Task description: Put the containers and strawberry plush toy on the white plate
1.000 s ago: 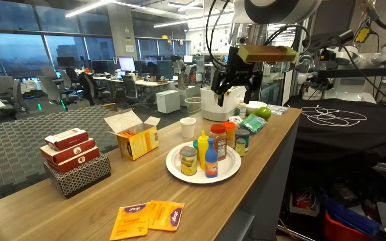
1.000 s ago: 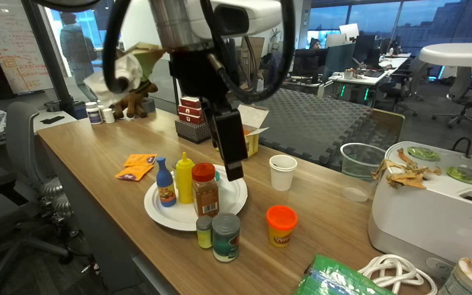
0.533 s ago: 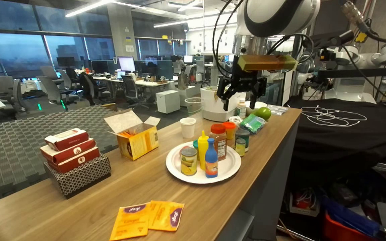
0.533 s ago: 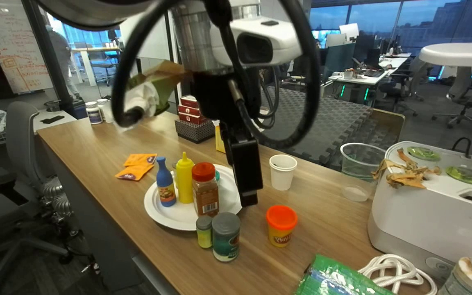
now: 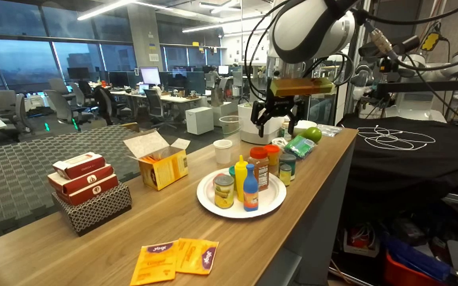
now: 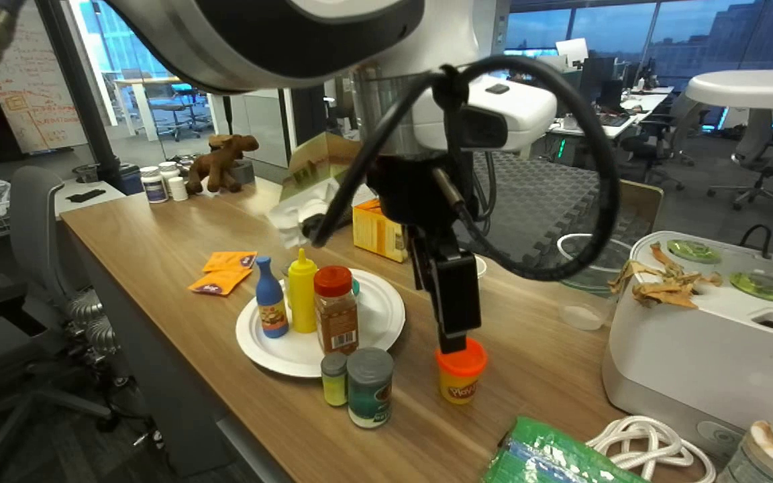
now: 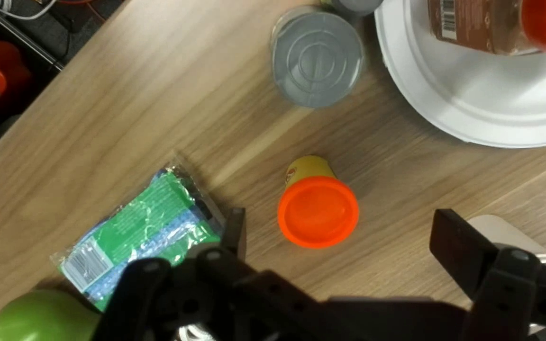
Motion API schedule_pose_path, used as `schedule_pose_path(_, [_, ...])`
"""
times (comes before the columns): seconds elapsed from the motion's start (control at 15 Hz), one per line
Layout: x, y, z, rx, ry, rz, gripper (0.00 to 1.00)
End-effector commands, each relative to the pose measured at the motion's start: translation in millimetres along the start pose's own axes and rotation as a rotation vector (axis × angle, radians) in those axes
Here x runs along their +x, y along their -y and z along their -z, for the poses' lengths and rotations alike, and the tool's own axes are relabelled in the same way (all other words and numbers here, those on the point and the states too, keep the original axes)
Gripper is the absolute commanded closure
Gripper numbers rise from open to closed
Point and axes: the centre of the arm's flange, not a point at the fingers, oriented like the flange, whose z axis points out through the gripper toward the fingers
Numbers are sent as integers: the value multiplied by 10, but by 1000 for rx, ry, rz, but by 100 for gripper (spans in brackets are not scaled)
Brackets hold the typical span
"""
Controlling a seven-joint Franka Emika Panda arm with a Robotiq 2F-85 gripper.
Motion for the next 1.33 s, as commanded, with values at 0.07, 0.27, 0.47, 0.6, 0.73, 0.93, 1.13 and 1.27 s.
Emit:
schedule_pose_path(0.07, [378, 132, -119, -14, -7, 7, 0])
schedule_pose_path(0.27, [452, 163, -235, -24, 7, 1, 0])
schedule_pose_path(0.47, [464, 179, -350, -39, 27, 0, 0])
schedule_pose_path(0.6, [458, 188, -424, -43, 40, -1, 0])
schedule_pose_path(0.73, [438, 199, -483, -39, 54, -3, 0])
schedule_pose_path(0.93, [412, 190, -565, -34, 62, -11, 0])
schedule_pose_path(1.13, [376, 152, -619, -16, 78, -28, 0])
schedule_pose_path(1.27, [371, 117, -627, -6, 81, -41, 25])
